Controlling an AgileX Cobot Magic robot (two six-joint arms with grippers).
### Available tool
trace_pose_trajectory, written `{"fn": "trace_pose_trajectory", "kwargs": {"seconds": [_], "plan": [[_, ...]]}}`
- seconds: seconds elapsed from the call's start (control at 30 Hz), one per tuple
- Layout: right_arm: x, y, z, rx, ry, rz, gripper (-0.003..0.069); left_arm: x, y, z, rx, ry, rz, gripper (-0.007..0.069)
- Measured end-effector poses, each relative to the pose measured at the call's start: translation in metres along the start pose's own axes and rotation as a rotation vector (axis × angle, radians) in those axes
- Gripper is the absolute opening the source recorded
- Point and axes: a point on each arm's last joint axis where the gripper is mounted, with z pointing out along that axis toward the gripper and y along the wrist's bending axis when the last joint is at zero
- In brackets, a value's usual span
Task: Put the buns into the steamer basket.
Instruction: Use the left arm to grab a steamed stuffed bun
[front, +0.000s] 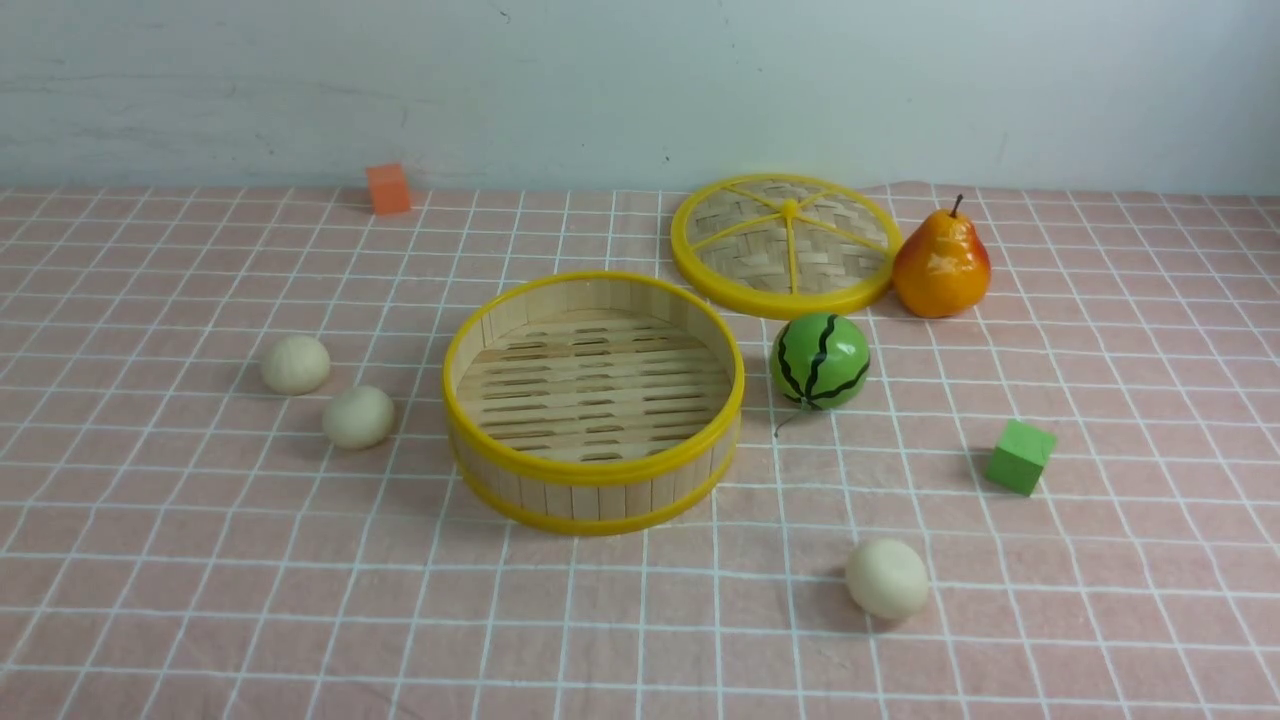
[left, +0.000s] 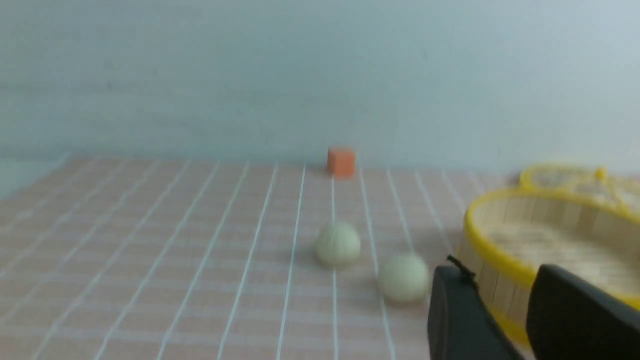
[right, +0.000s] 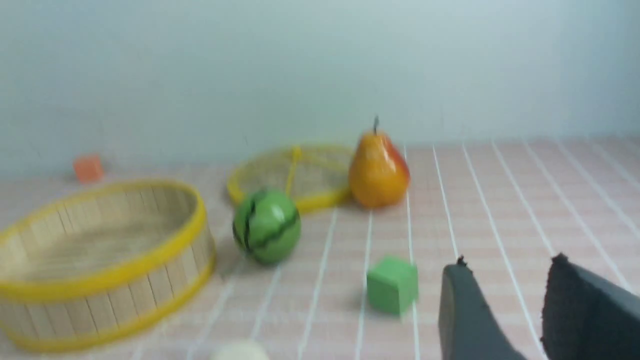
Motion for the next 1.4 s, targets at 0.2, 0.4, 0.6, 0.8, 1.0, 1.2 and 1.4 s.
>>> {"fn": "trace_pose_trajectory", "kwargs": {"seconds": [0.2, 0.4, 0.6, 0.8, 1.0, 1.2, 1.4], "plan": [[-0.028, 0.005, -0.004, -0.078, -0.303, 0.122, 0.0239, -0.031, -0.001, -0.005, 0.023, -0.347, -0.059, 0.0217], [-0.037, 0.007, -0.006, -0.099, -0.367, 0.145, 0.0219, -0.063, -0.002, -0.017, 0.132, -0.610, -0.389, 0.0212], [-0.086, 0.016, 0.009, -0.064, -0.283, 0.051, 0.0006, -0.154, -0.015, 0.005, 0.147, -0.447, -0.402, 0.0057], [-0.082, 0.015, 0.058, 0.010, 0.110, -0.167, -0.0009, -0.180, -0.015, 0.076, 0.009, -0.050, -0.338, -0.0013], [-0.050, 0.010, 0.097, 0.066, 0.608, -0.143, -0.0003, -0.155, -0.011, 0.156, -0.152, 0.488, -0.310, -0.0013], [-0.035, 0.020, 0.118, 0.026, 0.852, -0.166, -0.0003, -0.119, -0.015, 0.223, -0.108, 0.806, -0.215, -0.0013], [-0.025, 0.028, 0.127, -0.018, 0.894, -0.183, -0.0001, -0.082, -0.011, 0.304, -0.115, 0.900, -0.144, 0.0005]]}}
